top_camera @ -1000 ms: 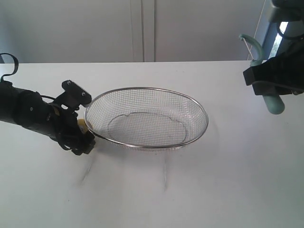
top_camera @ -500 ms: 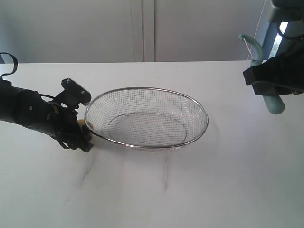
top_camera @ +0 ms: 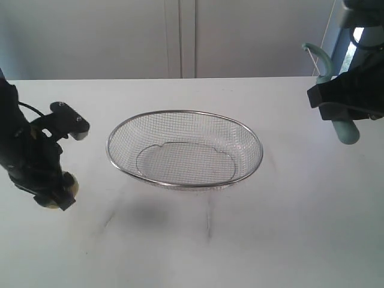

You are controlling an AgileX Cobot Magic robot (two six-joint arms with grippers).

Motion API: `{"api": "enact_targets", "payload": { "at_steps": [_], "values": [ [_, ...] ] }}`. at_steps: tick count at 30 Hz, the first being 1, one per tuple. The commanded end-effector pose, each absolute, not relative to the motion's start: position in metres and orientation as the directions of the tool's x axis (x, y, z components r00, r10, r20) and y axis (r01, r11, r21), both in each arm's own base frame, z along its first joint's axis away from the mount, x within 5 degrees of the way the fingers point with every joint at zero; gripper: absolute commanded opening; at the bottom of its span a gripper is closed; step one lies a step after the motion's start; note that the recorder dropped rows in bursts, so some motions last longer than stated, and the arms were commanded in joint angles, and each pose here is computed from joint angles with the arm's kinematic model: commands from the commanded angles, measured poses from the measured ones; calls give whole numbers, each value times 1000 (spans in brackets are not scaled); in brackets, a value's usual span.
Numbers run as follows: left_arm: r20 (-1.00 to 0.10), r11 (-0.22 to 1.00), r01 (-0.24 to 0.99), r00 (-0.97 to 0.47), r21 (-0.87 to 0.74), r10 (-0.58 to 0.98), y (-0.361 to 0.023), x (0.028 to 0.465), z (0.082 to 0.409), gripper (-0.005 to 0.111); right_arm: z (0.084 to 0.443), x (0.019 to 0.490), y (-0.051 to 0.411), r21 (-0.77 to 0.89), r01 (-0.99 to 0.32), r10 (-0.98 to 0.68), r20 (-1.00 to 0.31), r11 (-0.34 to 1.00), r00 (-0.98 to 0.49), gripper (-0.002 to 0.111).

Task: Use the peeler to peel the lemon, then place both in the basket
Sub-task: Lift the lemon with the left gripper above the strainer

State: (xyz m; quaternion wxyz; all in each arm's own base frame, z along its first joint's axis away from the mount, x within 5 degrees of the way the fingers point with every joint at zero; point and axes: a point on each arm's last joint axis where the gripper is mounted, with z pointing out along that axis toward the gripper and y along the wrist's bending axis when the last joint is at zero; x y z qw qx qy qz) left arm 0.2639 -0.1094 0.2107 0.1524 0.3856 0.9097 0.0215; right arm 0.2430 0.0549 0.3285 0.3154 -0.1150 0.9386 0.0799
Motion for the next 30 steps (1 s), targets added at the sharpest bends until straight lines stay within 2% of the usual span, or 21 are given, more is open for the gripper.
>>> {"api": "enact_targets", "payload": {
  "at_steps": [1, 4, 7, 9, 12, 20, 30],
  "values": [
    [-301, 664, 724, -601, 186, 740, -99, 239, 252, 0, 330, 242, 55, 81, -263, -156, -626, 961, -764, 0],
    [-412, 593, 793, -499, 139, 763, -105, 220, 275, 0, 330, 242, 55, 81, -263, -156, -626, 961, -764, 0],
    [-596, 362, 925, -225, 118, 771, -118, 192, 300, 0, 330, 242, 55, 81, -263, -156, -626, 961, -764, 0],
    [-703, 229, 955, -34, 186, 711, -125, 176, 315, 0, 330, 242, 55, 81, -263, -156, -626, 961, -764, 0],
    [-795, 199, 940, 108, 277, 597, -127, 160, 329, 0, 330, 242, 55, 81, -263, -156, -626, 961, -764, 0],
    [-870, 232, 932, 143, 279, 471, -129, 149, 330, 0, 330, 242, 55, 81, -263, -156, -626, 961, -764, 0],
    [-889, 255, 931, 129, 261, 440, -130, 148, 332, 0, 330, 242, 55, 81, -263, -156, -626, 961, -764, 0]
  ]
}}
